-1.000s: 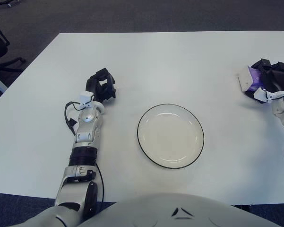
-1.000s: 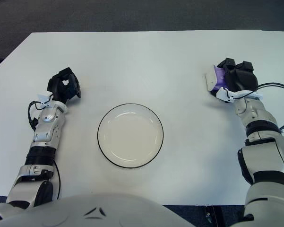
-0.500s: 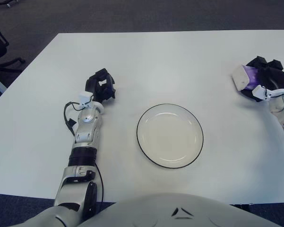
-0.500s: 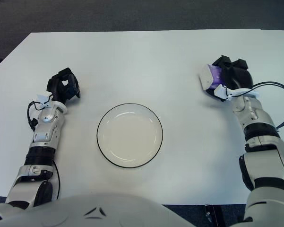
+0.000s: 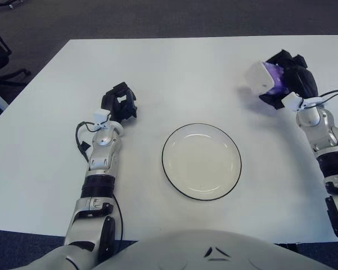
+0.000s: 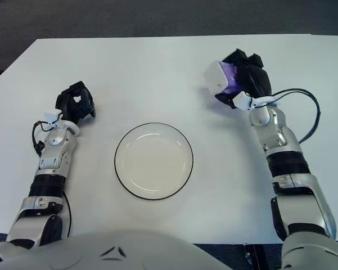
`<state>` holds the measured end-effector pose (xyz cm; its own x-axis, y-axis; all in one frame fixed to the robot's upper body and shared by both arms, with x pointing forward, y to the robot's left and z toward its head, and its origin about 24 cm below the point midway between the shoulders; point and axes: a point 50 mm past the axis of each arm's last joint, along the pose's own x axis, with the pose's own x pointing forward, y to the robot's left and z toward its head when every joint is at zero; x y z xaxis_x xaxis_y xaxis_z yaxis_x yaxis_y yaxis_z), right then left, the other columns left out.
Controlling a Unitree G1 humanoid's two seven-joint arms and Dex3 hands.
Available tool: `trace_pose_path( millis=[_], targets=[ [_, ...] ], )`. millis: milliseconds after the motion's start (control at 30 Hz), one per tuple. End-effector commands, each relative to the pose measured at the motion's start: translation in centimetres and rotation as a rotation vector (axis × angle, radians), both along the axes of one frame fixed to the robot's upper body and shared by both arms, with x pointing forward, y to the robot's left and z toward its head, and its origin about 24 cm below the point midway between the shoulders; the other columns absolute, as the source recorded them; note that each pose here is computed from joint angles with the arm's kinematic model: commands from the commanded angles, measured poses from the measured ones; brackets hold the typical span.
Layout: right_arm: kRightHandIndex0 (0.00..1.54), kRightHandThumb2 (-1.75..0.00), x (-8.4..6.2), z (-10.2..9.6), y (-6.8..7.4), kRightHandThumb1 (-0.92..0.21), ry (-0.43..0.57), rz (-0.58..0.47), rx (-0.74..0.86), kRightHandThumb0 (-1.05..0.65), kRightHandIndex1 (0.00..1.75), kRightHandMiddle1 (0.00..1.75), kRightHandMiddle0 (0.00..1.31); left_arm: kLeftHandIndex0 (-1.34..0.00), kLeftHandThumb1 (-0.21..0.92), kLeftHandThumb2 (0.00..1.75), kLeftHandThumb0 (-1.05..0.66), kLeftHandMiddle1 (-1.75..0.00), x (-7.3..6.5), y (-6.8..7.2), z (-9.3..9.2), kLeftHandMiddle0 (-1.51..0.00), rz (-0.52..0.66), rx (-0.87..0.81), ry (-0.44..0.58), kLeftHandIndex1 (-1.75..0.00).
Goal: Put the tissue paper into the plate.
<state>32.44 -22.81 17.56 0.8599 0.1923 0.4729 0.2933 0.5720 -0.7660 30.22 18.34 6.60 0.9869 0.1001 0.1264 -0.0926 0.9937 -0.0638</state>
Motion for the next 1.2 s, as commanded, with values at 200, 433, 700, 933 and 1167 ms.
trace_pose_path(
  millis=[200, 433, 700, 933, 1167],
  targets=[
    [0.77, -1.53, -1.6, 3.0, 3.5, -0.13, -0.113, 0.114, 0.048, 0.00, 1.71, 1.75, 0.51, -0.97, 0.66, 0.93, -0.41, -1.75, -3.6, -0.5, -6.6, -1.30, 0.033, -0.082, 0.250, -1.75],
    [0.76, -1.54, -2.1, 3.8, 6.4, -0.13, -0.152, 0.217, 0.032, 0.00, 1.73, 1.75, 0.51, -0.97, 0.66, 0.94, -0.41, -1.75, -3.6, -0.5, -6.7, -1.30, 0.031, -0.085, 0.256, -1.75],
    [0.76, -1.53, -3.0, 4.1, 8.8, -0.14, -0.146, 0.351, -0.006, 0.00, 1.73, 1.75, 0.51, -0.98, 0.66, 0.94, -0.40, -1.75, -3.5, -0.6, -6.8, -1.30, 0.033, -0.093, 0.256, -1.75],
    [0.78, -1.55, -3.9, 3.8, 10.6, -0.11, -0.131, 0.513, -0.010, 0.00, 1.71, 1.75, 0.53, -0.99, 0.65, 0.95, -0.41, -1.75, -3.4, -0.6, -6.7, -1.30, 0.035, -0.097, 0.251, -1.75],
    [0.81, -1.56, -5.1, 3.6, 11.1, -0.09, -0.073, 0.624, -0.011, 0.00, 1.68, 1.75, 0.54, -0.98, 0.65, 0.95, -0.41, -1.75, -3.4, -0.7, -6.6, -1.29, 0.037, -0.099, 0.249, -1.75]
  ],
)
